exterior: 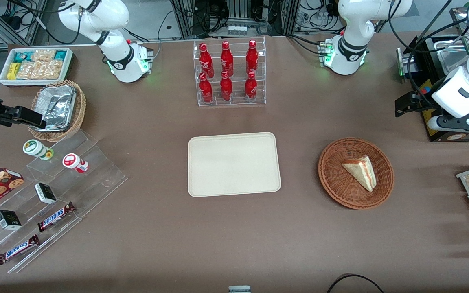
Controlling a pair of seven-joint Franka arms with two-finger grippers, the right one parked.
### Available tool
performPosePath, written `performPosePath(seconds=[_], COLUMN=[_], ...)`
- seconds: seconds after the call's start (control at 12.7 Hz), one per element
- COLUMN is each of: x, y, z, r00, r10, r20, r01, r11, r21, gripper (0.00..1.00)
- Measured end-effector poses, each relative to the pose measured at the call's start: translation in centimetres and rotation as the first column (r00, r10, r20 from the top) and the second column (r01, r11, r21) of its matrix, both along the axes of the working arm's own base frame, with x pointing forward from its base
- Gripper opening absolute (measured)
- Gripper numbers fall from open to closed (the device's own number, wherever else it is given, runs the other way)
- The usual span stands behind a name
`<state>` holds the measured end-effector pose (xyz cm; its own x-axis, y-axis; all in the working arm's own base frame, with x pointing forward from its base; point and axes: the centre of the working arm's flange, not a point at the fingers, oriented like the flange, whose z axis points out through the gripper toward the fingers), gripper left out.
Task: Place sandwich from basket to tray
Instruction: 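Move the left gripper over the sandwich in the wicker basket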
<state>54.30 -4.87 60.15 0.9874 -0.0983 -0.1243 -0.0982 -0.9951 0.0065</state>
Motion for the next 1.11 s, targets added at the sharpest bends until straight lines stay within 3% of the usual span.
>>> performPosePath(seconds=[0.32,0.71,1.11], x=[0.2,1.1,0.8], y=[-0.2,-0.5,-0.5], z=[-0.7,-7.8,-18.2], r00=[1.0,1.0,0.999], r10=[-0.003,-0.007,-0.005], r20=[-0.007,-0.016,0.048], r01=[0.003,0.007,0.006], r11=[1.0,1.0,1.0], r21=[0.0,0.0,-0.007], gripper=[1.0,1.0,1.0])
